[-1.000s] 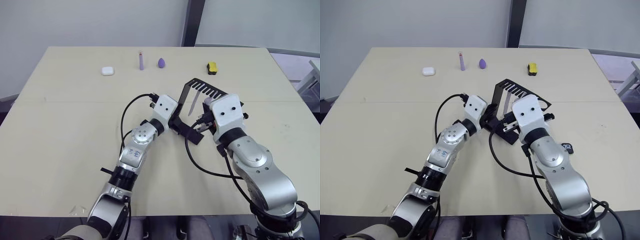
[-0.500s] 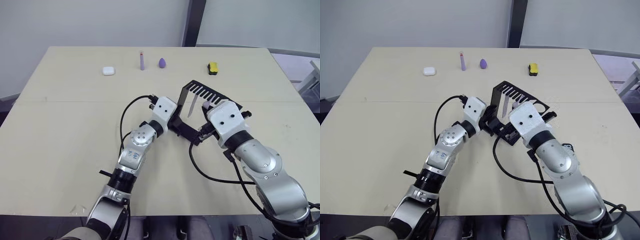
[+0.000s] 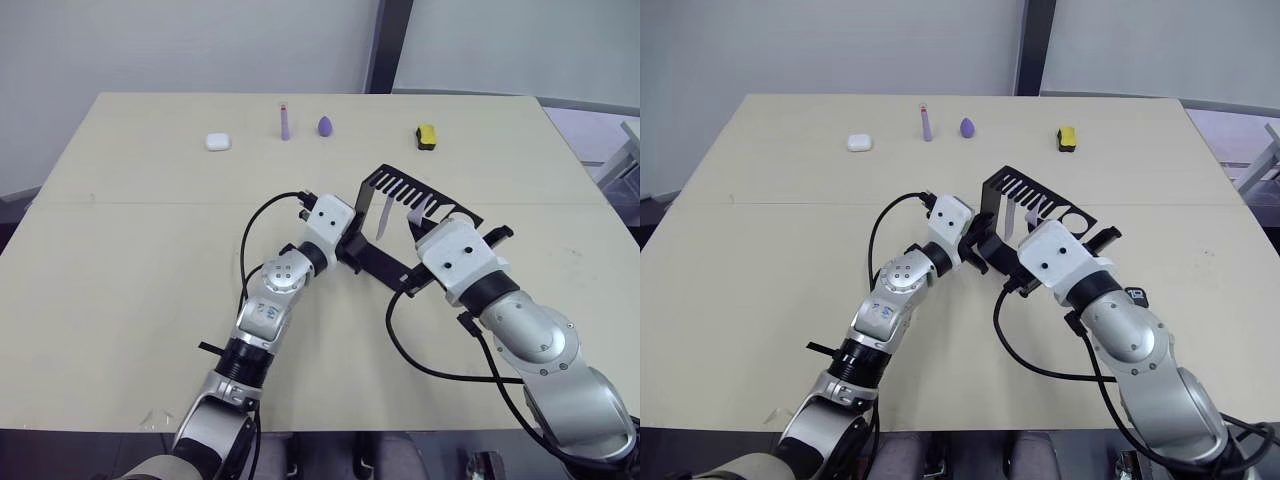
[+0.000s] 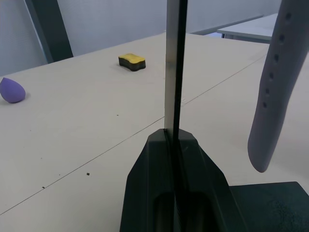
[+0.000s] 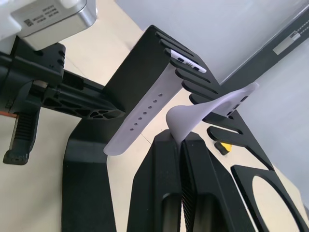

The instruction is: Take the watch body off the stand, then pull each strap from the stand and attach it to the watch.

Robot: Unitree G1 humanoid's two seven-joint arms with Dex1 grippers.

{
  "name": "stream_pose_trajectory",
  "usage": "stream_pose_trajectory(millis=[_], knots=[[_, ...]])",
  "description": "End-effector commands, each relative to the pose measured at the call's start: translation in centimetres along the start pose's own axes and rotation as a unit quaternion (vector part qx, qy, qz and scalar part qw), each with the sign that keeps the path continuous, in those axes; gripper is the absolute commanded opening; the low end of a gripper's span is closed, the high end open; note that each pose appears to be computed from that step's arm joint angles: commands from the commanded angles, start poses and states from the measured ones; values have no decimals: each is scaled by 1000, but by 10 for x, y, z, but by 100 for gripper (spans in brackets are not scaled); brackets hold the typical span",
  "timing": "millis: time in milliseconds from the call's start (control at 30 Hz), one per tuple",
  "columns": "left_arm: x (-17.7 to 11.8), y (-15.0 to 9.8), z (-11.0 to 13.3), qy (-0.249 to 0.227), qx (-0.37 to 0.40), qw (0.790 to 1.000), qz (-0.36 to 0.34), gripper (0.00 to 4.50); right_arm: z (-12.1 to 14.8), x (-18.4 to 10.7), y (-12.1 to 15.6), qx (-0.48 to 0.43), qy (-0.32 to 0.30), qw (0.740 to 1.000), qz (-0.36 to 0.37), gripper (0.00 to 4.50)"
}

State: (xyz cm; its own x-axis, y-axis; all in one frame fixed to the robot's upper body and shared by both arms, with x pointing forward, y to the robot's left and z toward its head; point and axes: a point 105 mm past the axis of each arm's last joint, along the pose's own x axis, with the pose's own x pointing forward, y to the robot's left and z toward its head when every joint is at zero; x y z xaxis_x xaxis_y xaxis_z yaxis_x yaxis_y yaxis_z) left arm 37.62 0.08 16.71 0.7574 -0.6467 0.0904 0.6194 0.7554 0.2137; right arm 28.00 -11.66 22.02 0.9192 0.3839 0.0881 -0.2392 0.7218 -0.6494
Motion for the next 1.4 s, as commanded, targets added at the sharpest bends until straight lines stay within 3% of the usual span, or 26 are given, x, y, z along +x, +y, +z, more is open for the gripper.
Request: stream_pose_trajectory(millis=[33,300,533,733,967,1067,1300,1400], knots=[[0,-1,1,1,2,1000,2,0,15,-6,-18,-19,-27,999,-42,4],[3,0,2,0,1,1000,3,0,19,-18,-13,-96,-48,994,-13,4],[5,0,1,2,2,1000,1,0,20,-23,-14,-103,-58,993,-4,4],[5,1,3,4,4,1000,1,0,8,-26,-5,47,-46,998,11,4],[0,11,4,13,2,1000,0,0,-5,-30,-3,118,-32,992,19,4],[-6,15,11,1,6,1000,-18,98,-9,-29,-8,144,-30,989,9,0],[-43,35,27,-17,15,996,-85,446,-5,-32,-7,155,-48,985,64,0],[-67,32,28,-9,-17,987,-160,446,-1,-32,-6,177,-60,977,98,0]])
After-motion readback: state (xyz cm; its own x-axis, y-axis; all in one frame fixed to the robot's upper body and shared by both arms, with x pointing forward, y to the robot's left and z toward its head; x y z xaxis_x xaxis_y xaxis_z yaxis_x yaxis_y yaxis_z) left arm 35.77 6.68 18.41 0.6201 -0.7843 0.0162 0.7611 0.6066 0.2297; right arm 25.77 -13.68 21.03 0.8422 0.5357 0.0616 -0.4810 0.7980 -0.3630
